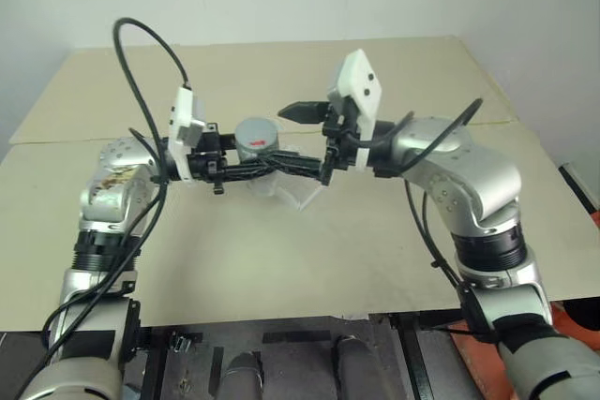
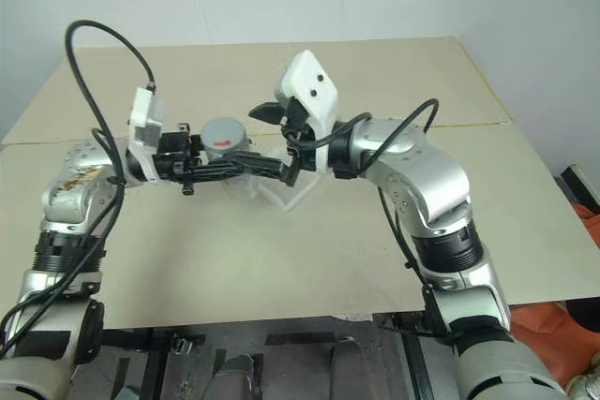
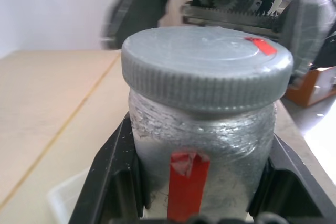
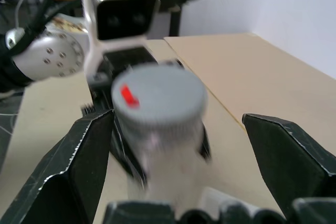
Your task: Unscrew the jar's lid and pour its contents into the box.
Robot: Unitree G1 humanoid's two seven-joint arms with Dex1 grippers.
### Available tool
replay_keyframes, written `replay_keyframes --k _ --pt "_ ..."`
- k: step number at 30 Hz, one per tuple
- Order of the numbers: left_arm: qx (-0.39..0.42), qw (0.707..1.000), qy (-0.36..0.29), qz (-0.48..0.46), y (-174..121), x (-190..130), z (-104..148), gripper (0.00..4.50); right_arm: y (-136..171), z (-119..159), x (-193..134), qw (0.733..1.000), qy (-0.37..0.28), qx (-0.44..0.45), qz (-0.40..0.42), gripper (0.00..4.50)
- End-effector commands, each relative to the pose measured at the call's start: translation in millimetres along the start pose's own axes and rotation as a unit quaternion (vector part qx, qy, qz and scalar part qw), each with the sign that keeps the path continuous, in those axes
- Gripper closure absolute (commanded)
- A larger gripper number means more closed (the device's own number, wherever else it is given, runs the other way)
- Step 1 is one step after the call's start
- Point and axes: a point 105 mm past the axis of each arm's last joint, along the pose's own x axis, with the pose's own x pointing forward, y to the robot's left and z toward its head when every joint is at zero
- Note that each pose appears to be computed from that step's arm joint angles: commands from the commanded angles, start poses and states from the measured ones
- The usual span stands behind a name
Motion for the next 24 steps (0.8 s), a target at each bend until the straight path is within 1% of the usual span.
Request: replay_keyframes --k 1,7,12,17,24 --pt "0.018 1.000 -0.013 -0.013 -4.0 -3.6 9.9 2.55 -16.5 15.6 -16.2 0.999 -0.026 -0.020 -0.040 0.06" --pt "0.018 1.000 -0.018 -0.005 -2.2 -3.9 10.0 2.55 -15.7 11.6 -26.8 0.999 -0.015 -0.022 -0.034 0.06" --pt "0.010 0.999 -0.033 0.009 3.0 12.4 5.5 2.55 9.0 24.6 -28.7 0.999 -0.036 -0.030 0.015 0.06" --pt "0.005 0.999 -0.049 0.001 3.6 26.7 4.9 2.55 21.7 33.6 -15.0 0.998 -0.053 -0.030 0.032 0.06" --pt "0.004 0.998 -0.055 -0.011 0.6 30.6 6.0 2.55 22.6 30.6 11.4 0.998 -0.053 -0.026 0.031 0.06"
